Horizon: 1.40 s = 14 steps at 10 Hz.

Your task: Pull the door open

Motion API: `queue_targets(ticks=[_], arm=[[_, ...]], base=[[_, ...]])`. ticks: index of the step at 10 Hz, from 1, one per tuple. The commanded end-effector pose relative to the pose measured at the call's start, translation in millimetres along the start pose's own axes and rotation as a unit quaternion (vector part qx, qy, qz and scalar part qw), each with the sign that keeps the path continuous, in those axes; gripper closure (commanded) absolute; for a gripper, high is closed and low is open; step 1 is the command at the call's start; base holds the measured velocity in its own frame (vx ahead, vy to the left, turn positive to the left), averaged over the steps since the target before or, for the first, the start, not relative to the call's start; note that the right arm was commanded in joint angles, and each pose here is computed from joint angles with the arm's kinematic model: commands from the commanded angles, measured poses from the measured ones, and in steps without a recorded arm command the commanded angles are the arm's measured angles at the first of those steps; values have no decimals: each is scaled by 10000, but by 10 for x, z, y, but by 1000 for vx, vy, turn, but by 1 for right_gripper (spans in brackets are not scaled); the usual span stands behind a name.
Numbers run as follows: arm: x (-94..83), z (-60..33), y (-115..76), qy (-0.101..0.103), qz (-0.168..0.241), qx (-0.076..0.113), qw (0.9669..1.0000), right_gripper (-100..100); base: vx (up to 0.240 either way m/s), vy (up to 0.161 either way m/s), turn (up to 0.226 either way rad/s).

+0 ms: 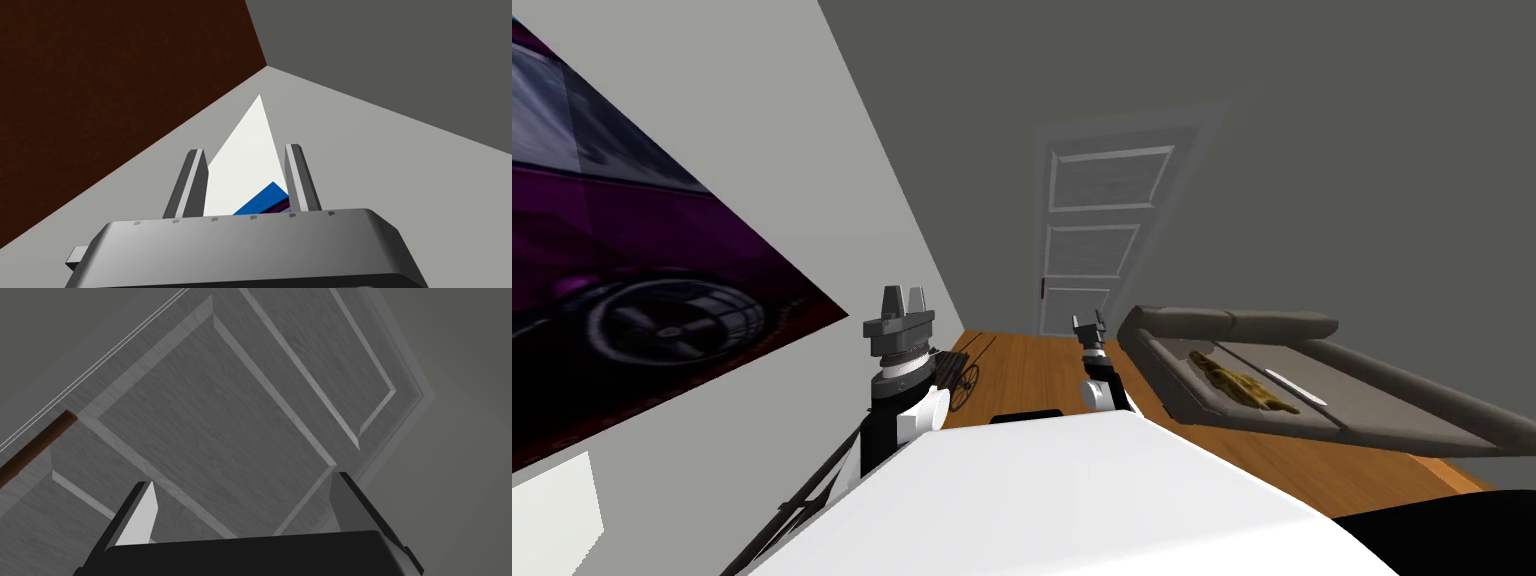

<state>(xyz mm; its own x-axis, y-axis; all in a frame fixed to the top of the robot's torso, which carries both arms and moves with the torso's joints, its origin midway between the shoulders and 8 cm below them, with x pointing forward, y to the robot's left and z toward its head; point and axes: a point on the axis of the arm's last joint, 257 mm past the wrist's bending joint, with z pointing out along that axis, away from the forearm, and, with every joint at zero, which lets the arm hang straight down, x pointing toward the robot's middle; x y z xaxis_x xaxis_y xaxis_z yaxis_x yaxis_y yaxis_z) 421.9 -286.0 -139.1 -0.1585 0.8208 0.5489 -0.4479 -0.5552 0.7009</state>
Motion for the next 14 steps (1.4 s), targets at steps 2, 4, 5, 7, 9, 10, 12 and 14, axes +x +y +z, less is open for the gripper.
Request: queue_targets(ticks=[2, 4, 5, 7, 9, 10, 12, 14], arm=[[-129, -32, -112, -137, 347, 73, 9993, -100], [-238, -65, -200, -252, 602, 122, 9978, -100], [-293, -83, -243, -313, 729, 144, 9967, -100], [-405, -122, -327, -440, 977, 182, 9941, -100], [-519, -163, -407, -571, 1219, 212, 9907, -100], [-575, -185, -446, -639, 1337, 224, 9887, -100], [-690, -232, -521, -779, 1569, 241, 9843, -100], [-806, -281, -592, -921, 1791, 249, 9792, -100]], base=[[109, -1, 81], [100, 14, 79], [95, 13, 93], [104, 4, 76], [96, -6, 81], [106, -5, 68], [100, -5, 87], [105, -4, 73]])
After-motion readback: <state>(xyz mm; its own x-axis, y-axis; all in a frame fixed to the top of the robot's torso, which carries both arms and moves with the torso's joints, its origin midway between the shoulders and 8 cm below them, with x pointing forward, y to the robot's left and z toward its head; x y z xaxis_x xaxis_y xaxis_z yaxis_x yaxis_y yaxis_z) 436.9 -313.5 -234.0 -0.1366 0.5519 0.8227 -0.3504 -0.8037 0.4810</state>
